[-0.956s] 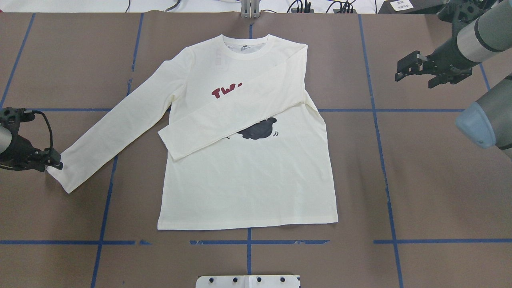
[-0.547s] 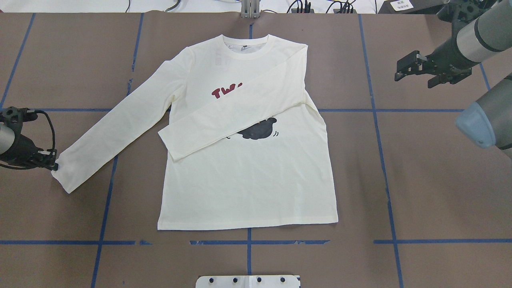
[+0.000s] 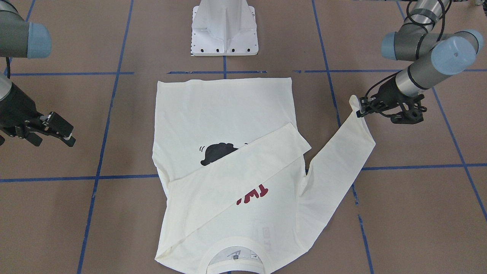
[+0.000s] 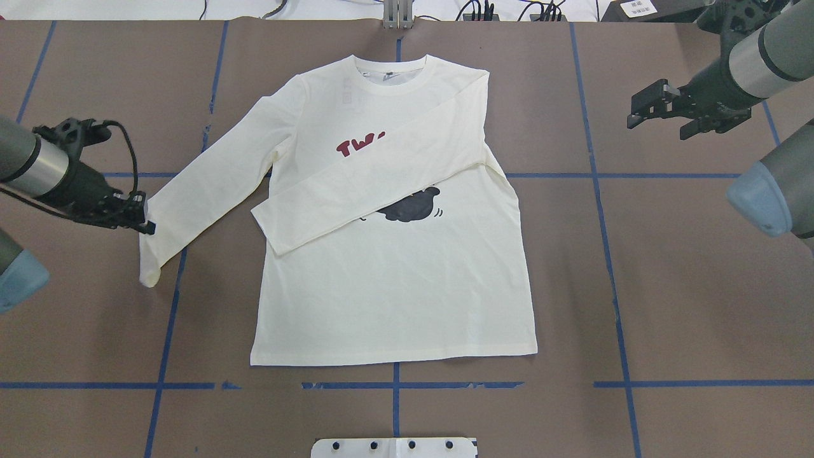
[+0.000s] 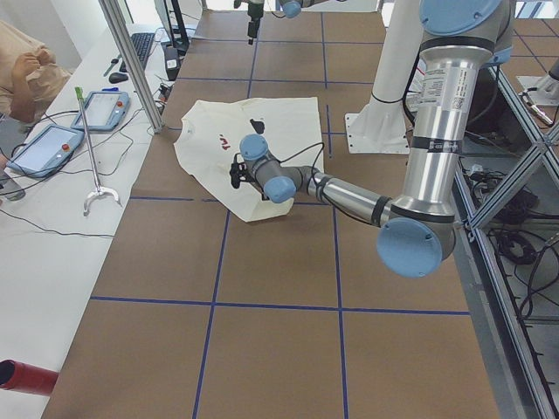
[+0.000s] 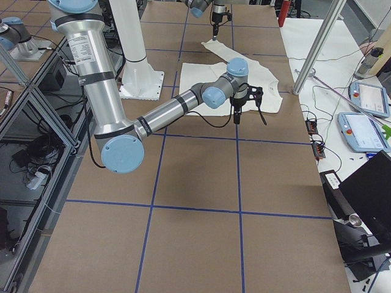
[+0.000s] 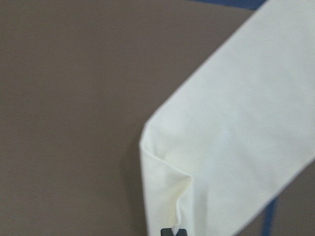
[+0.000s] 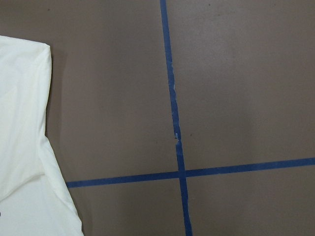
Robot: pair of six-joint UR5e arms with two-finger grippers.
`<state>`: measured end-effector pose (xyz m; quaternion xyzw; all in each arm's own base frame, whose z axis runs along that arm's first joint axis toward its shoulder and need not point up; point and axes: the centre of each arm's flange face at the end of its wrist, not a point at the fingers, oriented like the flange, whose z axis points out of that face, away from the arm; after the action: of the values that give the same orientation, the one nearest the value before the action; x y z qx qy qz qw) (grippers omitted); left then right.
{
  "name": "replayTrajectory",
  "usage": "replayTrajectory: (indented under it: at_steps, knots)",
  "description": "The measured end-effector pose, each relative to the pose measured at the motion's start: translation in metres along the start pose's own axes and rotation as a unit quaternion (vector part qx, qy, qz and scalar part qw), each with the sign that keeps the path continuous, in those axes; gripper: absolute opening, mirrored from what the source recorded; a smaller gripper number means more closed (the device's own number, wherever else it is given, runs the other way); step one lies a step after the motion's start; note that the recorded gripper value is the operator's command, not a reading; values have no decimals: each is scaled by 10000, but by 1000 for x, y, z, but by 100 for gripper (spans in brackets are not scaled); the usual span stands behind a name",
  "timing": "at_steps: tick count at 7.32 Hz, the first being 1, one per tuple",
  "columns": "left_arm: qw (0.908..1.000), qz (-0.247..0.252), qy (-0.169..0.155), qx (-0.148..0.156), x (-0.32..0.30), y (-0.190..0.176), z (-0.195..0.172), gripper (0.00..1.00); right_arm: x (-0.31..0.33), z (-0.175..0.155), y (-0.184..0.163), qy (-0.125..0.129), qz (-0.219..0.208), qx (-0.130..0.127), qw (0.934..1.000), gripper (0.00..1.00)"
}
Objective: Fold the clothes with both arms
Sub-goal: 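Fold the held sleeve across the shirt body with the left gripper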
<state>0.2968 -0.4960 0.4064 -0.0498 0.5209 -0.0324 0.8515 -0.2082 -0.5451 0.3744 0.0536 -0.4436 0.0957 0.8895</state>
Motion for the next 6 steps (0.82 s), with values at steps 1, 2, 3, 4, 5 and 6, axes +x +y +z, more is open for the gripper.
replayTrajectory:
  at_steps: [1, 2, 3, 4, 5, 6]
  knots:
    - [9994, -279, 222, -13, 84, -19, -11, 0, 7, -3, 5, 7, 14, 2, 10000, 100]
    - [9973, -607, 406, -75, 165, -28, -9, 0, 15, -8, 11, 14, 23, 17, 10000, 100]
    - [9946, -901, 503, -70, 245, -29, 6, 0, 23, -13, 16, 20, 16, 37, 10000, 100]
    - [9924, -1131, 485, 34, 333, -26, 39, 0, 28, -17, 21, 22, 3, 53, 10000, 100]
    - [9917, -1190, 460, 154, 405, -14, 77, 2, 30, -20, 23, 22, -4, 62, 10000, 100]
    - [9921, -1111, 507, 290, 450, 7, 114, 87, 32, -21, 24, 21, -4, 67, 10000, 100]
